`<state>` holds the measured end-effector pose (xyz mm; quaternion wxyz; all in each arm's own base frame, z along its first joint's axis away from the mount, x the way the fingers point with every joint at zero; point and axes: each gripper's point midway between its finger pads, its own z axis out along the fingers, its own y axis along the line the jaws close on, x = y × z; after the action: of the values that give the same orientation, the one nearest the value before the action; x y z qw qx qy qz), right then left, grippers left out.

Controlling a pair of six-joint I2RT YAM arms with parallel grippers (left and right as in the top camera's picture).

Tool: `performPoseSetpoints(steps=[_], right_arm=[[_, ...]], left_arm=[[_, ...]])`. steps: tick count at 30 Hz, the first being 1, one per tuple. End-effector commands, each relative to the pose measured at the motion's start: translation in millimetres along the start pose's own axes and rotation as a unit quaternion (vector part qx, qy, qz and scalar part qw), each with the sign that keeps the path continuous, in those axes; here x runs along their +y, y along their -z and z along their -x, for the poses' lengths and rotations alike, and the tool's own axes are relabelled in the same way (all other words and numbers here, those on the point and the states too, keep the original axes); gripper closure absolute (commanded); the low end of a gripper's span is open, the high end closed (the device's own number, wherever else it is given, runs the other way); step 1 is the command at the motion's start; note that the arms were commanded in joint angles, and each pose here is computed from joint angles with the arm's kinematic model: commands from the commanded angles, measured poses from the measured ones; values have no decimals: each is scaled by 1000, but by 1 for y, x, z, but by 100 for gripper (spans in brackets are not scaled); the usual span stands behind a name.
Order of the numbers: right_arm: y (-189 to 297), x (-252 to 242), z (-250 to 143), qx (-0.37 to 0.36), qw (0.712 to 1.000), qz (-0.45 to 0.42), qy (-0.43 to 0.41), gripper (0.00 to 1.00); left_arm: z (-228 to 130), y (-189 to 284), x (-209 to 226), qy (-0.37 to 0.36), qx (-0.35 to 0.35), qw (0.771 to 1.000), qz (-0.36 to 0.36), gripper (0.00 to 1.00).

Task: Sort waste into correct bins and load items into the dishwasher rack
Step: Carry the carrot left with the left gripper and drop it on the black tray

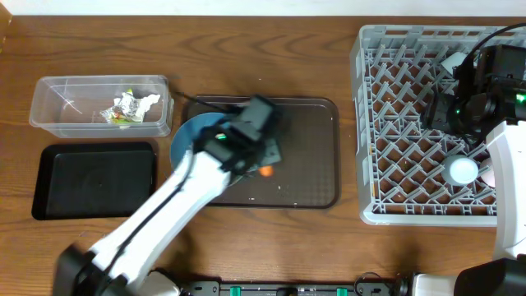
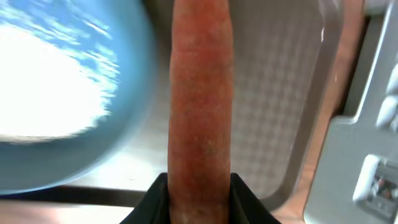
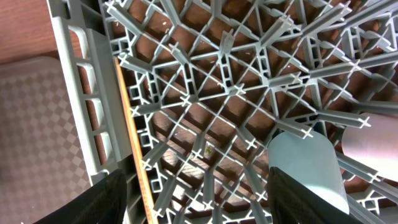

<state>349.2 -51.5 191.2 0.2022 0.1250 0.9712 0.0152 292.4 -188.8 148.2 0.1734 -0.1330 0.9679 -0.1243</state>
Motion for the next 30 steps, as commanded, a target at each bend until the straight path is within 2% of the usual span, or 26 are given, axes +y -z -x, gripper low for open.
performPoseSetpoints(steps=[1, 8, 12, 18, 21, 30], right_arm=[[2, 1, 1, -3, 1000, 2, 4, 33], [2, 1, 1, -2, 1000, 2, 4, 33], [2, 1, 1, -2, 1000, 2, 4, 34], [2, 1, 0, 0, 1000, 2, 4, 33], [2, 1, 0, 1, 1000, 2, 4, 33], [2, 0, -1, 2, 1000, 1, 8, 34]], left_arm=[[43, 33, 47, 23, -91, 993, 66, 89], [79, 67, 162, 165, -128, 962, 176, 88], [87, 73, 226, 257, -126, 932, 222, 88], [78, 75, 308, 367, -106, 881, 279, 88], [71, 70, 341, 406, -87, 858, 301, 88], [50, 33, 413, 470, -21, 815, 338, 88]])
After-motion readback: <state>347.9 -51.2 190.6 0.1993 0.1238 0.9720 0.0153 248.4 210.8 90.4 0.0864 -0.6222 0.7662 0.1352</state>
